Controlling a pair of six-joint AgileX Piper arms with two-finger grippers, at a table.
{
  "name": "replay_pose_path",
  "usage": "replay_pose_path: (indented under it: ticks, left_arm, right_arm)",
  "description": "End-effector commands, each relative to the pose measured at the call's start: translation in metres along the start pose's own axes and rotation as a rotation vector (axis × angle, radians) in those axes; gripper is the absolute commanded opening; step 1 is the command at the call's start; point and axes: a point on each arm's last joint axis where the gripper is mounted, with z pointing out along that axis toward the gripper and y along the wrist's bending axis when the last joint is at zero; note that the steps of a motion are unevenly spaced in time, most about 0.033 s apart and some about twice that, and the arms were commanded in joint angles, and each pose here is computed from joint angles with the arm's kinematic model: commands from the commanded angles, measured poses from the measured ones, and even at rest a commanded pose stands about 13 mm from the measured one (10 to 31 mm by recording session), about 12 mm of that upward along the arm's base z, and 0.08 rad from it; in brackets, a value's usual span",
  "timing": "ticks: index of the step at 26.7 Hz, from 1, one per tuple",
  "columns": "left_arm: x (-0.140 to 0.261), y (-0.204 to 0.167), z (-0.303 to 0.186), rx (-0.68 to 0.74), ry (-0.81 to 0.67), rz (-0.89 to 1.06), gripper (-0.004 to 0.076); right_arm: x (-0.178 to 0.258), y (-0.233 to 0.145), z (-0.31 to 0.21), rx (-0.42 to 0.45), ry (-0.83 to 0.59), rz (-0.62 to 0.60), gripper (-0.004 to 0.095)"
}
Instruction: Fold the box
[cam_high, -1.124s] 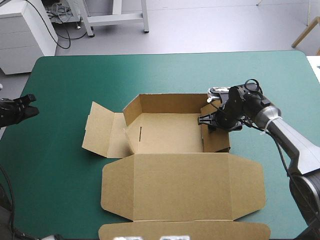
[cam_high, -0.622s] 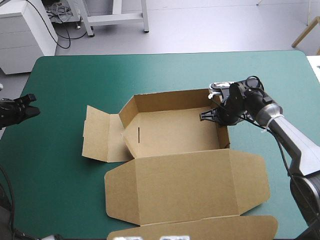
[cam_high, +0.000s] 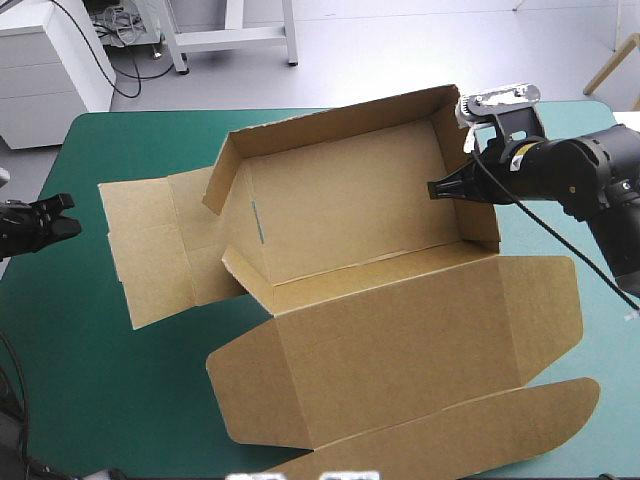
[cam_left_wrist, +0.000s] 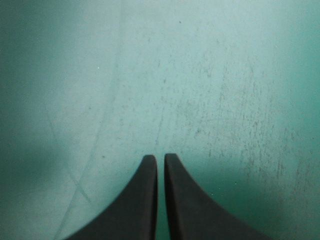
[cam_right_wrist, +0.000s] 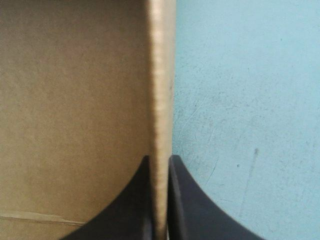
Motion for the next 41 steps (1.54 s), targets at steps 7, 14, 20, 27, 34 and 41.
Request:
replay_pose_path:
  ticks: [7,14,20,27,34,41]
  left_arm:
    - [-0.005,-0.012,-0.014,0.017,-0.062,0.020,0.0598]
    - [0.006,-0.024,0.002,0.267,0.020,0.093,0.0533]
    - [0.020,-0.041,0.011,0.462,-0.004,0.109,0.0486]
    - [0.037,-0.092,0.013,0.557,0.015,0.298,0.0472]
    - [0.049,-0.120,-0.003,0.592,-0.012,0.411,0.0472]
    - [0.062,-0.141,-0.027,0.615,-0.060,0.490,0.0472]
  right_arm:
    - [-0.018,0.009,-0.023,-0.094,-0.213,0.014,-0.0014]
    - [-0.028,0.016,-0.023,-0.247,-0.301,0.047,-0.0014]
    - [-0.032,0.006,0.001,-0.260,-0.259,0.102,-0.0014]
    - [-0.034,0.003,0.032,-0.248,-0.205,0.124,-0.0014]
    - [-0.035,0.000,0.044,-0.226,-0.198,0.129,-0.0014]
    - [-0.036,-0.005,0.046,-0.173,-0.211,0.137,-0.0014]
